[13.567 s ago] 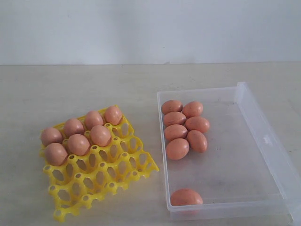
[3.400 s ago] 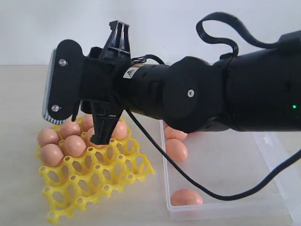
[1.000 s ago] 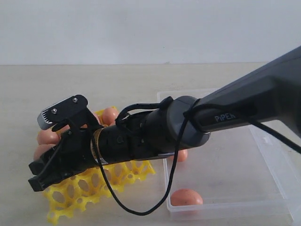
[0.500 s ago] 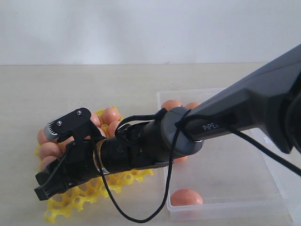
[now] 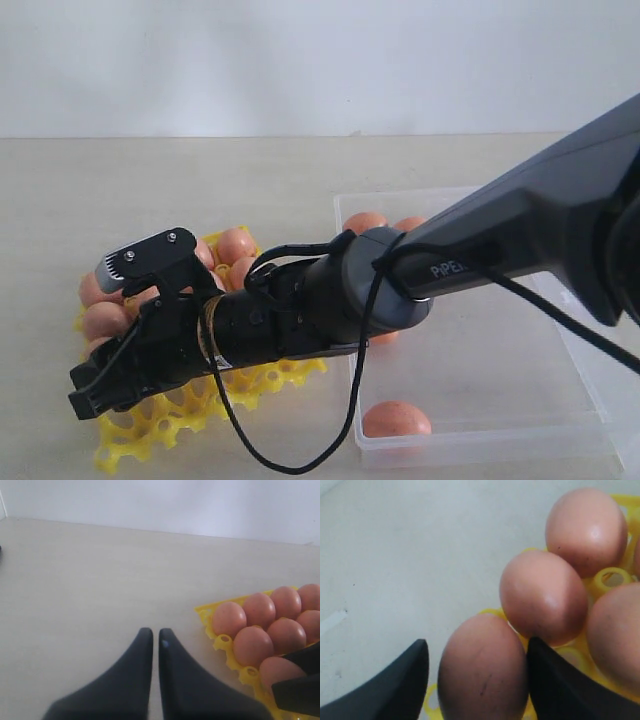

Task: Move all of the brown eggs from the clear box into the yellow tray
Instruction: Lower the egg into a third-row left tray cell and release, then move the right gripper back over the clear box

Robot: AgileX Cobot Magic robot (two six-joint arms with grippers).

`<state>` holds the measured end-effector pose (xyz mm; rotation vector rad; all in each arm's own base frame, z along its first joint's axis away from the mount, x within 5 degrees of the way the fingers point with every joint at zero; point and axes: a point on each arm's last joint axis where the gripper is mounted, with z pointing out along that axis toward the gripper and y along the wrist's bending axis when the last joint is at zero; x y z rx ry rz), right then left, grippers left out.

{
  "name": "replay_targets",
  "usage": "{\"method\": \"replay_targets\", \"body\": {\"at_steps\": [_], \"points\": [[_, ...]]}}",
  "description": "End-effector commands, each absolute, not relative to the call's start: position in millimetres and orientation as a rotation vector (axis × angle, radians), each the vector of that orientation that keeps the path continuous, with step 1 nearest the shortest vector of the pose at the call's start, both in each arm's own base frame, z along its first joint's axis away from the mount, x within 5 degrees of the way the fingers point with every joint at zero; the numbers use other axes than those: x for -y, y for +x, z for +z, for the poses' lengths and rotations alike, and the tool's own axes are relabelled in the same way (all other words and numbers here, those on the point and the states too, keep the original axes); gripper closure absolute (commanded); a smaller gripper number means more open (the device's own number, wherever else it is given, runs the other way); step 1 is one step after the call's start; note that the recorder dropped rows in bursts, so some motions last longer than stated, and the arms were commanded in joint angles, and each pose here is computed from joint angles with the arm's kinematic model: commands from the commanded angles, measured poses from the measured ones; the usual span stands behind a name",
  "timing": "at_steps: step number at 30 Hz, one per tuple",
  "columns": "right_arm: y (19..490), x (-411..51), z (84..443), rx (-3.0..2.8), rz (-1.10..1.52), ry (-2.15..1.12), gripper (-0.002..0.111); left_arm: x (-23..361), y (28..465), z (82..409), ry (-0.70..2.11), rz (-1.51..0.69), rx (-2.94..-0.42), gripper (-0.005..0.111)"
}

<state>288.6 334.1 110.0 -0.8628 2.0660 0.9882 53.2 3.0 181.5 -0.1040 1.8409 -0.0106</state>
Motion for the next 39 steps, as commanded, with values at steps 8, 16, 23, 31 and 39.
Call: {"method": "replay_targets", "body": {"at_steps": [8,16,23,31,39], "points": [[289,-335,123,-2.059,1.011,-0.824,0.050,-3,53,181,-0.104,-0.007,-1.836,0.103],[290,-328,167,-1.969,0.888,-0.893,0.050,-3,53,181,-0.104,-0.007,-1.836,0.103],[281,-316,237,-1.805,0.847,-0.902,0.050,-3,53,181,-0.104,-0.007,-1.836,0.103],[263,-274,330,-1.688,0.661,-0.767,0.050,-3,53,181,-0.104,-0.007,-1.836,0.103],[261,-198,346,-2.005,-0.058,-0.546,0.050,-3,53,181,-0.104,-0.007,-1.836,0.103]]}}
